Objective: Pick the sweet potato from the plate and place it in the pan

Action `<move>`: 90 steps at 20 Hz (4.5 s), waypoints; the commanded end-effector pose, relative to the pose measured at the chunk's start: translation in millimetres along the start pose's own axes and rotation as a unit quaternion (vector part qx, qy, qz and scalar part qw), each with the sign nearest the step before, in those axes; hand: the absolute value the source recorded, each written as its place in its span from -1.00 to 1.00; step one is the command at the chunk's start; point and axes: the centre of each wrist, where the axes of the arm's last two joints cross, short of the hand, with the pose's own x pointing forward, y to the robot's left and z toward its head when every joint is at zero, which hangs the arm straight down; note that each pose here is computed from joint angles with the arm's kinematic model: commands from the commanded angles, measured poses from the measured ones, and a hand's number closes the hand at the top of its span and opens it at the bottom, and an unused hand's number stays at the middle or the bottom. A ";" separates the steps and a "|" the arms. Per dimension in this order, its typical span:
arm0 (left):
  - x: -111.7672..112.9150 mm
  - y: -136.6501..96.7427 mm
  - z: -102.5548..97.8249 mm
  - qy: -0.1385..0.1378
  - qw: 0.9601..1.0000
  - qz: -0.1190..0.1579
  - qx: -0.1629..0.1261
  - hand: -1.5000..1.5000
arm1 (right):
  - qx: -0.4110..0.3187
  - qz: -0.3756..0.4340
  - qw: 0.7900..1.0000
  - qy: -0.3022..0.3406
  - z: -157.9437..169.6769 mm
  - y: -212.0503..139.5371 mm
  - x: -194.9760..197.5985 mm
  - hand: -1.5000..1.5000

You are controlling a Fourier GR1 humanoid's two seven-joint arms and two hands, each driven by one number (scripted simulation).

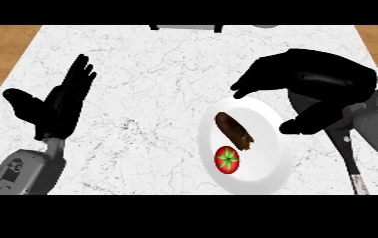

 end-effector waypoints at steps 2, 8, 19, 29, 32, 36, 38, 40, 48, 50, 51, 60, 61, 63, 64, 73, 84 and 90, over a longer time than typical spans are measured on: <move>-3.7 3.5 -4.6 0.010 1.000 0.002 0.005 0.00 | 0.065 0.081 0.994 -0.045 -61.0 -3.3 19.3 -1.00; -0.3 5.5 6.2 0.016 1.000 0.001 0.021 0.00 | 0.155 0.184 0.971 -0.017 -94.1 6.1 44.8 -1.00; -9.4 2.6 17.4 0.018 1.000 0.010 0.020 0.00 | 0.357 0.303 0.879 0.092 -134.5 61.0 50.1 -1.00; -7.7 0.2 24.4 0.023 0.999 0.006 0.032 0.00 | 0.383 0.386 0.836 0.078 -119.9 96.2 83.1 -1.00; 3.1 18.1 3.2 0.015 1.000 0.006 0.027 0.00 | 0.364 0.428 0.824 0.071 -113.4 88.8 100.7 -1.00; 10.6 3.8 17.4 0.014 0.999 0.006 0.032 0.00 | 0.355 0.427 0.828 0.081 -128.1 116.9 108.2 -1.00; -5.8 5.8 11.5 0.013 0.999 -0.004 0.029 0.00 | 0.354 0.426 0.830 0.068 -107.0 109.6 100.0 -1.00; 11.7 15.0 6.1 0.008 1.000 -0.003 0.025 0.00 | 0.352 0.413 0.837 0.064 -109.4 134.5 100.1 -1.00; -15.3 1.8 8.8 0.019 0.999 0.003 0.026 0.00 | 0.355 0.442 0.817 0.101 -133.1 154.9 92.8 -1.00; 4.0 22.6 13.8 0.017 0.999 0.002 0.031 0.00 | 0.360 0.445 0.812 0.116 -124.7 179.5 90.3 -1.00; -9.3 -4.9 19.1 0.014 0.999 0.012 0.031 0.00 | 0.351 0.451 0.811 0.120 -127.4 164.7 85.8 -1.00; 4.5 7.6 14.8 0.015 1.000 0.004 0.023 0.00 | 0.378 0.435 0.807 0.131 -145.7 161.2 50.1 -1.00; 2.5 9.2 8.1 0.016 1.000 0.004 0.027 0.00 | 0.375 0.440 0.806 0.124 -143.8 198.4 59.5 -1.00; 2.1 14.5 12.1 0.015 1.000 0.002 0.026 0.00 | 0.382 0.446 0.800 0.123 -132.2 190.6 26.6 -1.00; -1.2 5.5 -0.1 0.004 1.000 0.004 0.026 0.00 | 0.378 0.437 0.807 0.119 -137.2 170.6 41.4 -1.00; -4.3 -8.2 21.1 0.014 1.000 0.006 0.026 0.00 | 0.378 0.409 0.821 0.125 -152.9 192.9 26.1 -1.00; -0.9 -7.4 1.0 0.011 1.000 0.004 0.019 0.00 | 0.396 0.402 0.823 0.066 -142.4 203.2 -17.3 1.00; 10.4 11.1 13.9 0.010 1.000 0.003 0.023 0.00 | 0.384 0.389 0.835 0.063 -146.8 212.7 0.4 1.00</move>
